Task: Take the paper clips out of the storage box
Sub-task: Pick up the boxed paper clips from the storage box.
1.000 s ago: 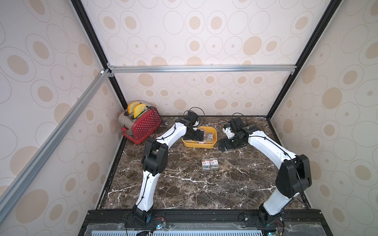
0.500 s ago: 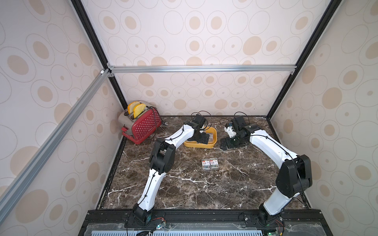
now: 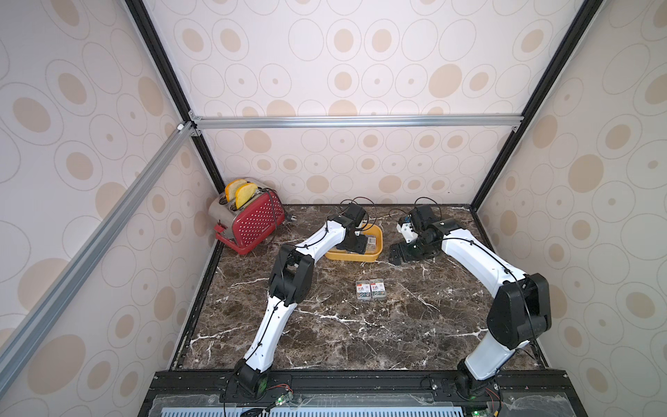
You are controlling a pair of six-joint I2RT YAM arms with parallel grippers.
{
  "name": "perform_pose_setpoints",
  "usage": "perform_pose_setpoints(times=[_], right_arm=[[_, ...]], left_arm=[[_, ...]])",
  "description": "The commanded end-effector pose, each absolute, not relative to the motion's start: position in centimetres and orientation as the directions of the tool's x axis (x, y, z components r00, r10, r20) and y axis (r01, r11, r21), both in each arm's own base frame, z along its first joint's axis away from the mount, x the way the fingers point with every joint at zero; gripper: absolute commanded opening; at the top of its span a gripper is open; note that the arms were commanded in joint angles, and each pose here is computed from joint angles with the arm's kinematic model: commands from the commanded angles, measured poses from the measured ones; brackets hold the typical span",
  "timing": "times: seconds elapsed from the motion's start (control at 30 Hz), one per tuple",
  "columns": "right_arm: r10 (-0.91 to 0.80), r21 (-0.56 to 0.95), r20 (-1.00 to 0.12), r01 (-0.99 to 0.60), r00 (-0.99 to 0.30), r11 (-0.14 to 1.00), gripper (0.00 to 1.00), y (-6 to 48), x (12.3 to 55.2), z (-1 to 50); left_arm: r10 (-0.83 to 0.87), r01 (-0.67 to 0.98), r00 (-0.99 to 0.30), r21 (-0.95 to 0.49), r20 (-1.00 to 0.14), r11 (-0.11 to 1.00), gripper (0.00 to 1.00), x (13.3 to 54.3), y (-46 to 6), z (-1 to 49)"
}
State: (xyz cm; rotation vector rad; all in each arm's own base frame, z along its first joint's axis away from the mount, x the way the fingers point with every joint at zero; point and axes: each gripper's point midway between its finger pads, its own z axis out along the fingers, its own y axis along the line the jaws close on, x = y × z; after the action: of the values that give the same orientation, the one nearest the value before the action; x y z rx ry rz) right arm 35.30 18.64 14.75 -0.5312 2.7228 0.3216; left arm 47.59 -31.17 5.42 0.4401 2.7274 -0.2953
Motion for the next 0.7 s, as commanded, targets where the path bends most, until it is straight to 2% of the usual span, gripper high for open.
perform_pose_setpoints(times=[0.0,0.27,0.43,0.67], right_arm=[[-0.325,0.158,-0.372,-0.404,-0.869,0.901,1.0,18.4,35.0,14.8],[-0.319,0.173,-0.38,-0.405,-0.868,0.898,1.0,18.7,35.1,14.9],[-0.314,0.18,-0.387,-0.405,-0.867,0.897,1.0,18.8,35.2,15.1],[-0.307,0.195,-0.412,-0.413,-0.858,0.89,1.0,19.3,35.6,15.9]], left_arm=[[0.283,0.356,-0.881,-0.139,-0.378,0.924,0.5,47.5,-31.6,5.5],[0.304,0.387,-0.858,-0.13,-0.414,0.913,0.25,47.4,-31.2,8.2],[0.285,0.385,-0.852,-0.156,-0.439,0.91,0.24,47.6,-30.9,10.2],[0.178,0.353,-0.857,-0.299,-0.484,0.887,0.25,48.1,-30.8,15.3]])
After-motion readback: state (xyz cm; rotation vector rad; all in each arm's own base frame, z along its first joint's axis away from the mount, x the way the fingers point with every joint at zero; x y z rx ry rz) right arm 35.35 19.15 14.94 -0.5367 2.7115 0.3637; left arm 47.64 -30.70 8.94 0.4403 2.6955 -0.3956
